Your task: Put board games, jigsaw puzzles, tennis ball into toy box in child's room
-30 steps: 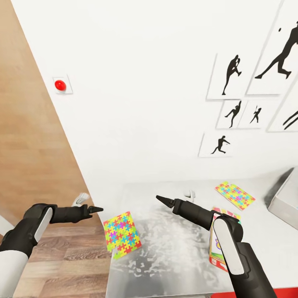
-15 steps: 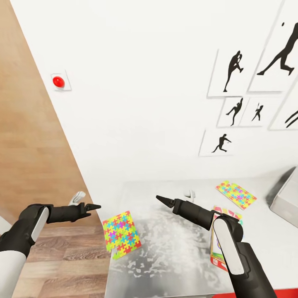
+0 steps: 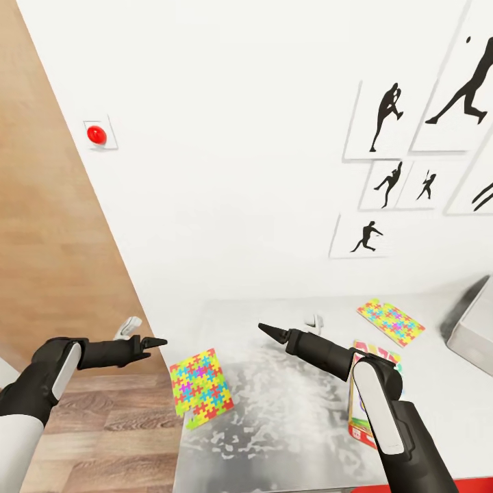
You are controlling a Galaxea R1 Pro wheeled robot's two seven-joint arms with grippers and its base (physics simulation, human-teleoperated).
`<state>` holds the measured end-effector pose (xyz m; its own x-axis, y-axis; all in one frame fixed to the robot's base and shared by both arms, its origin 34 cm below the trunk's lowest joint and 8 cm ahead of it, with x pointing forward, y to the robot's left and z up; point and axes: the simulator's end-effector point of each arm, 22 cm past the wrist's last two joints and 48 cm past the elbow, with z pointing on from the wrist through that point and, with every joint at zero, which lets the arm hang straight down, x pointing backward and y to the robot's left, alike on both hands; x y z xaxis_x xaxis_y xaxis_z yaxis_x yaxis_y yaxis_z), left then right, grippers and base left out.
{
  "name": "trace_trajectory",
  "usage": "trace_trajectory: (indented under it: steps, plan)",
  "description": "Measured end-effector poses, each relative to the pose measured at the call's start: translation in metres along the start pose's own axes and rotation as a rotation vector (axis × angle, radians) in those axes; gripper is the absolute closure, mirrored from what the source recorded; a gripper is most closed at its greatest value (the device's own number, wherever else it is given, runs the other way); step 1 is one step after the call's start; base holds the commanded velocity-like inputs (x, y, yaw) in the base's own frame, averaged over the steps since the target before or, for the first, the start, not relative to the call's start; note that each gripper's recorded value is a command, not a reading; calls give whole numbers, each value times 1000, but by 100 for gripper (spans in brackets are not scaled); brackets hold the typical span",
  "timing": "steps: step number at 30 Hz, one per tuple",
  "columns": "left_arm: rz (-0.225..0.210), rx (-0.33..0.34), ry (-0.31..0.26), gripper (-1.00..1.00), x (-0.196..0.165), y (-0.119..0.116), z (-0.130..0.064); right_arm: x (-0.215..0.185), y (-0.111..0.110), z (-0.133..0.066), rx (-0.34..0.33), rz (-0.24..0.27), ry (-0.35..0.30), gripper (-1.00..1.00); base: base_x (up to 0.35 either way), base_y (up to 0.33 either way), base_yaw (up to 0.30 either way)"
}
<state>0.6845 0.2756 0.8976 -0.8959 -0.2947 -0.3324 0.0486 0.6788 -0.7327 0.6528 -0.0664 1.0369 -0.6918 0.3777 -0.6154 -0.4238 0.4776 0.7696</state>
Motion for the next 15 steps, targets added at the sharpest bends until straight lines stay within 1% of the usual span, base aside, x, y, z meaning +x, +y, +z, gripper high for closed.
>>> trace_trajectory:
  steps: [4,7,15]
  plan:
    - [0,-1,0,-100,0,0,0,0,0,0,0,0,0,-100,-184,0,0]
    - [0,0,0,-100,0,0,0,0,0,0,0,0,0,-100,-109,0,0]
    - [0,0,0,-100,0,0,0,0,1,0,-1,0,1,-100,-23,0,0]
